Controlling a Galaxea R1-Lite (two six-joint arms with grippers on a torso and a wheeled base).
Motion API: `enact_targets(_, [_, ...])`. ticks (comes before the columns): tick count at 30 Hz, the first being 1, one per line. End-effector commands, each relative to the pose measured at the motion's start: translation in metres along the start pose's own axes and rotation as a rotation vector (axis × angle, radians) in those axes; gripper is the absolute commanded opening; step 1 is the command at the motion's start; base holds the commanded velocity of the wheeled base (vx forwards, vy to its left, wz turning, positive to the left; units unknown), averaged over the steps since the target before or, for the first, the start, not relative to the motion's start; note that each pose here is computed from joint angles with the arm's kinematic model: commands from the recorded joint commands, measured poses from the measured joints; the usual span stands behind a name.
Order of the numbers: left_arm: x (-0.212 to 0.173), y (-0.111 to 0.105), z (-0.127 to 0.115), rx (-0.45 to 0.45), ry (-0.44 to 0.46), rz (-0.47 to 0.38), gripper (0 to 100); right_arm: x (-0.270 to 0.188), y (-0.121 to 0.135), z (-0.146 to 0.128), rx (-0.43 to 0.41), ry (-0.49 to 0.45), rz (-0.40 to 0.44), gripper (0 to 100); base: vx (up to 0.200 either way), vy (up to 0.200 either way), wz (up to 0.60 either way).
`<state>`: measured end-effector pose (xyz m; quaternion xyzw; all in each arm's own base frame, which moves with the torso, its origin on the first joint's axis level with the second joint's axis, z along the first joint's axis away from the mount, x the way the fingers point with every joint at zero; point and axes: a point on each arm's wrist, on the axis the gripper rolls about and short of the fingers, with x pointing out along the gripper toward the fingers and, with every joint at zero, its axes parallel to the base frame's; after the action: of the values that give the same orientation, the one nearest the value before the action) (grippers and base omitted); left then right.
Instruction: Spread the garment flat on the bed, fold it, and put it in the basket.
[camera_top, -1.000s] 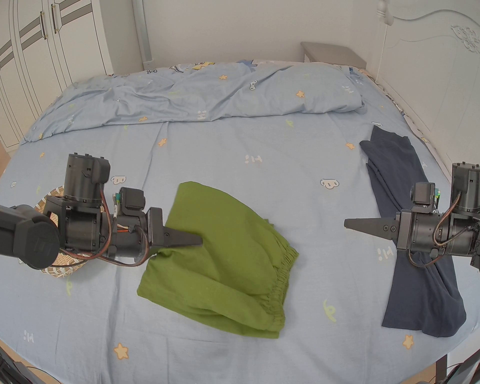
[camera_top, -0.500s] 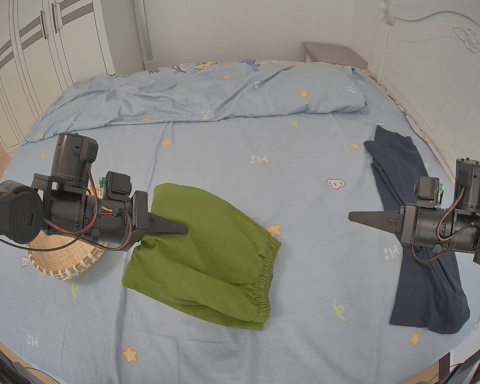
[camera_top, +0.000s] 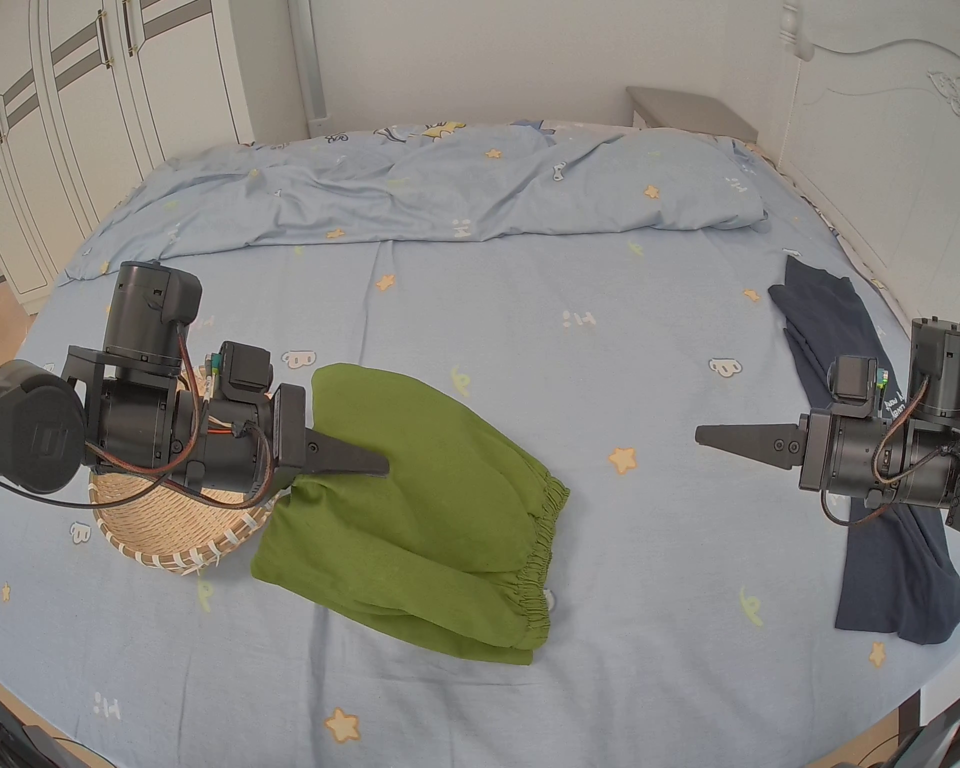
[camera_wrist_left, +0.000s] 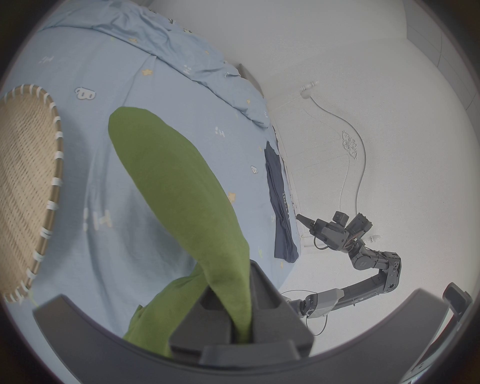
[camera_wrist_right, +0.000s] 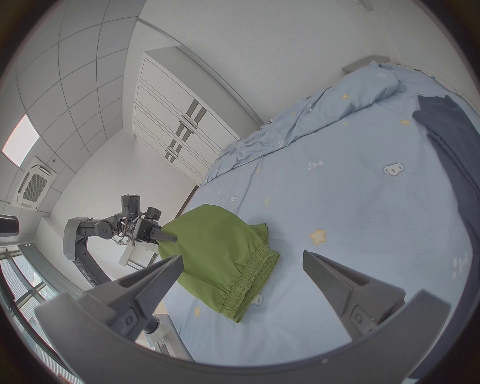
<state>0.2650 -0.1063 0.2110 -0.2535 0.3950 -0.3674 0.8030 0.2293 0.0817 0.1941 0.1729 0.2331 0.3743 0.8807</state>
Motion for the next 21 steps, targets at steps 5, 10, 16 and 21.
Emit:
enact_targets(5, [-0.002,-0.011,-0.003,0.081,-0.008,-0.017,0,-0.001,0.002,0.0,-0.001,0.0,0.005,100,0.0,0.08,0.0])
enact_targets(10, [-0.009,-0.021,0.01,0.121,-0.06,-0.036,0,-0.001,0.002,-0.001,-0.002,0.001,0.005,100,0.0,0.0,0.0])
enact_targets(16, [-0.037,-0.022,0.023,0.155,-0.189,-0.022,0,0.0,0.002,-0.001,-0.001,0.002,0.005,100,0.0,0.0,0.0])
enact_targets(21, [-0.073,-0.012,0.039,0.204,-0.387,0.007,0,0.0,0.0,-0.001,0.002,0.003,0.001,100,0.0,0.0,0.0])
